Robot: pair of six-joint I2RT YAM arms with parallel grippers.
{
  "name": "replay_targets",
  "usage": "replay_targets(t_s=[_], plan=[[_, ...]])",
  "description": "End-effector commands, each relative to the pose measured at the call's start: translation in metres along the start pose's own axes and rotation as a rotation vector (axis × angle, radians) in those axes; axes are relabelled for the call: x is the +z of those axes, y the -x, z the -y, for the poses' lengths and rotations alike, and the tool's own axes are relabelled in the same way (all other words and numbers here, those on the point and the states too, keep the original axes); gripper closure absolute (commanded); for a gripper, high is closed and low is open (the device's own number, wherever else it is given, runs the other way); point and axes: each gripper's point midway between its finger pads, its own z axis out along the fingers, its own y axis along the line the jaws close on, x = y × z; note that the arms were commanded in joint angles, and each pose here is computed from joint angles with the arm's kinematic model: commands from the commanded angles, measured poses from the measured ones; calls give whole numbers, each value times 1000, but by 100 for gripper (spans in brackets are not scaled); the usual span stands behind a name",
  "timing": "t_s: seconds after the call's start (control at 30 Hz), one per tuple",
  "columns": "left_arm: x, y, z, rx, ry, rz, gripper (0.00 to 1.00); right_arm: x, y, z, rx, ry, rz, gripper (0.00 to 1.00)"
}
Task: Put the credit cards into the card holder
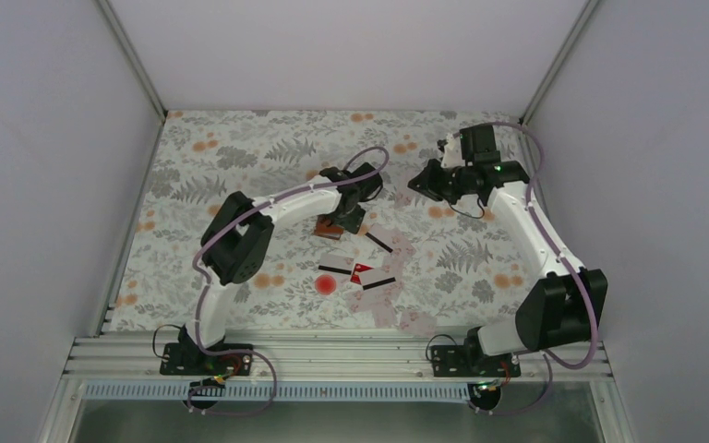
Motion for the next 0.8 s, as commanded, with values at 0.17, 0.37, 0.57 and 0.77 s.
replay_targets(t_s=[0.17,0.37,0.57,0.77], plan=[[21,-5,-7,43,82,-43,0,-3,-1,-2,-5,10,23,96],[14,0,-14,33,104,-18,17,-4,1,-3,-12,12,25,97],[5,9,-21,23,125,12,36,-1,1,-4,-14,21,18,96],[2,17,-32,18,142,27,51,4,1,-3,-9,35,8,96]])
